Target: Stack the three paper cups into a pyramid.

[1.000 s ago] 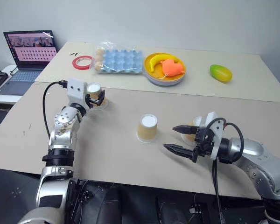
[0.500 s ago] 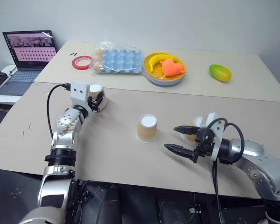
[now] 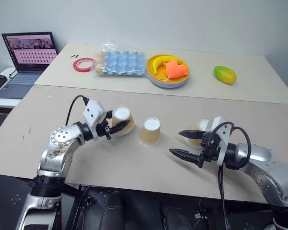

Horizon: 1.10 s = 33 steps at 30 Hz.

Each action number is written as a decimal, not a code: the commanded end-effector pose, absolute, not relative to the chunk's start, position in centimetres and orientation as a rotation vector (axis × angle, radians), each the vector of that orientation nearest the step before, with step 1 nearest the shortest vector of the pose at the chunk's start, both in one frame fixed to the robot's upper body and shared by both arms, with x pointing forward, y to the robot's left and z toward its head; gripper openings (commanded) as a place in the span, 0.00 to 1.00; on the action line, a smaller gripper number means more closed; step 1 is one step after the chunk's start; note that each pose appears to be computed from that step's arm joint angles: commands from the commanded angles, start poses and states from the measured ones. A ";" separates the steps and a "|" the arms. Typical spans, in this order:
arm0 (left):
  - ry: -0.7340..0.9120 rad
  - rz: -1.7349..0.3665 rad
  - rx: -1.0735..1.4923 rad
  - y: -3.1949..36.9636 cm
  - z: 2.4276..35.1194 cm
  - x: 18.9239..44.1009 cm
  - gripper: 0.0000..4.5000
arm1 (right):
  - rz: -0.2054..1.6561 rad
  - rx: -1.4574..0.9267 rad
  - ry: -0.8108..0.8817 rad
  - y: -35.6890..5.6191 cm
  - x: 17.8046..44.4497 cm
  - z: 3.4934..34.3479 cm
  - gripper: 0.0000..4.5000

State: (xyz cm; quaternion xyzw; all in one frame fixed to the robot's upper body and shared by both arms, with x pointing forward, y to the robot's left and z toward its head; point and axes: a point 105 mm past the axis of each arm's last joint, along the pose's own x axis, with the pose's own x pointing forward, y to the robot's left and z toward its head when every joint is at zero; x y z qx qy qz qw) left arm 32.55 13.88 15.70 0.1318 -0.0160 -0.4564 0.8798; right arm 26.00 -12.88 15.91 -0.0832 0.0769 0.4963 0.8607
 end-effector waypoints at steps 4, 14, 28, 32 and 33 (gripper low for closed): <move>-0.004 -1.054 0.300 12.4 15.3 31.7 0.48 | 1.010 -0.210 0.091 -13.3 25.8 17.6 1.00; 0.024 -1.080 0.306 11.1 13.7 32.3 0.48 | 0.970 -0.205 0.098 -13.9 25.5 17.7 1.00; -0.022 -1.125 0.295 11.1 16.3 31.8 1.00 | 0.968 -0.190 0.120 -14.4 24.6 17.6 1.00; 0.000 -1.157 0.297 12.4 18.1 30.4 1.00 | 1.010 -0.183 0.174 -14.9 23.1 17.1 1.00; 0.009 -1.163 0.299 12.8 18.5 30.0 1.00 | 1.029 -0.179 0.193 -15.0 22.4 17.0 1.00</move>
